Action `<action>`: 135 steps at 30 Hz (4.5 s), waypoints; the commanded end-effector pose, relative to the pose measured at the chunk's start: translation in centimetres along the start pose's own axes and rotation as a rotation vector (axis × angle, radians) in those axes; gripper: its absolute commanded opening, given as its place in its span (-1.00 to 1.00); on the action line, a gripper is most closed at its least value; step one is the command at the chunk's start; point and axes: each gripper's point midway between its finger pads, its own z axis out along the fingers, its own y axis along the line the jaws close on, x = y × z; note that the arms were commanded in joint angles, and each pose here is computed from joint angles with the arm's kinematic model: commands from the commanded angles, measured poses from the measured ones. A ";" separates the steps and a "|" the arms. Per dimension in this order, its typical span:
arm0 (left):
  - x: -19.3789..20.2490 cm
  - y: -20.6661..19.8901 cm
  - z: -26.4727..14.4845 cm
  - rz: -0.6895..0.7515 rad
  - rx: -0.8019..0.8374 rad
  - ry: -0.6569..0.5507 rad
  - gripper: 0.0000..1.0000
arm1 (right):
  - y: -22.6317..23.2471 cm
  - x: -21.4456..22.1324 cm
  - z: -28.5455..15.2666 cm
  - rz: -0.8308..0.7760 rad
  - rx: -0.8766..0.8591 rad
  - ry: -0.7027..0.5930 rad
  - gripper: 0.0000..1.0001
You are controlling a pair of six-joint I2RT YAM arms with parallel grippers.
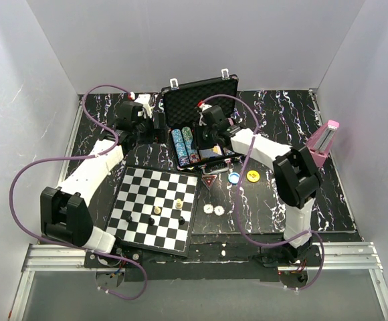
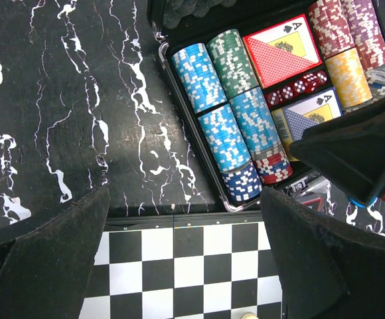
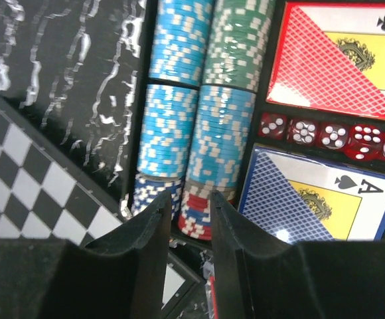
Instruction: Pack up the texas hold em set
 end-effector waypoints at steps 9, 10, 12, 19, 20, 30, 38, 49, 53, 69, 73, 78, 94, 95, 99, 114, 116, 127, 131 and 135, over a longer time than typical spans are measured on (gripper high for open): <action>-2.6 0.6 -2.1 0.021 -0.032 -0.100 0.96 | -5.4 3.0 2.5 -0.004 0.269 0.116 -0.28; -2.6 0.6 -2.1 0.021 -0.032 -0.102 0.96 | -5.8 3.2 2.5 -0.001 0.289 0.114 -0.28; -2.5 0.6 -2.0 0.021 -0.030 -0.097 0.96 | -6.0 3.2 2.5 0.004 0.297 0.114 -0.28; -2.6 0.5 -2.3 0.021 -0.029 -0.109 0.96 | -0.4 0.3 0.7 -0.063 0.024 0.056 0.00; -2.8 0.5 -2.5 0.023 -0.027 -0.121 0.96 | 0.1 -0.5 -0.1 -0.077 0.014 0.030 0.09; -3.2 0.8 -4.2 0.028 -0.037 -0.194 0.96 | -2.7 -1.0 -9.6 -0.099 0.192 -0.145 0.37; -3.1 0.8 -4.0 0.016 -0.032 -0.192 0.96 | -9.8 8.6 -11.3 0.059 0.475 0.020 0.33; -2.9 0.8 -4.0 0.011 -0.029 -0.196 0.96 | -11.6 11.8 -8.4 0.091 0.524 0.197 0.28; -3.0 0.8 -4.2 0.016 -0.034 -0.203 0.96 | -11.6 12.0 -7.7 0.095 0.520 0.205 0.28; -3.2 0.9 -4.4 0.019 -0.037 -0.212 0.96 | -12.5 13.8 -7.1 0.113 0.555 0.277 0.27; -3.3 0.9 -4.5 0.019 -0.039 -0.214 0.96 | -12.7 14.3 -6.7 0.112 0.559 0.290 0.24; -3.3 0.9 -4.6 0.020 -0.039 -0.217 0.96 | -12.5 14.7 -6.3 0.119 0.536 0.296 -0.01; -3.3 0.8 -4.6 0.015 -0.030 -0.217 0.96 | -9.9 9.2 -10.6 0.069 0.480 0.182 -0.28; -3.3 0.7 -4.6 0.015 -0.030 -0.218 0.97 | -10.3 9.1 -10.7 0.070 0.495 0.175 -0.25; -3.2 0.3 -4.5 0.009 -0.008 -0.215 0.96 | -12.8 8.1 -11.7 0.133 0.516 0.143 -0.09; -1.8 -1.9 -3.1 0.006 0.073 -0.154 0.97 | -17.6 12.1 -11.9 0.280 0.498 0.255 0.49; -1.8 -2.0 -3.1 0.002 0.078 -0.152 0.96 | -17.6 12.4 -11.6 0.283 0.491 0.265 0.52; -1.5 -2.0 -2.8 0.002 0.081 -0.142 0.96 | -18.7 14.1 -10.4 0.293 0.528 0.329 0.57; -1.6 -2.0 -2.8 0.002 0.079 -0.141 0.96 | -19.0 14.4 -10.1 0.297 0.532 0.331 0.57; -1.5 -2.0 -2.7 0.002 0.081 -0.137 0.96 | -19.3 14.9 -9.8 0.298 0.547 0.356 0.51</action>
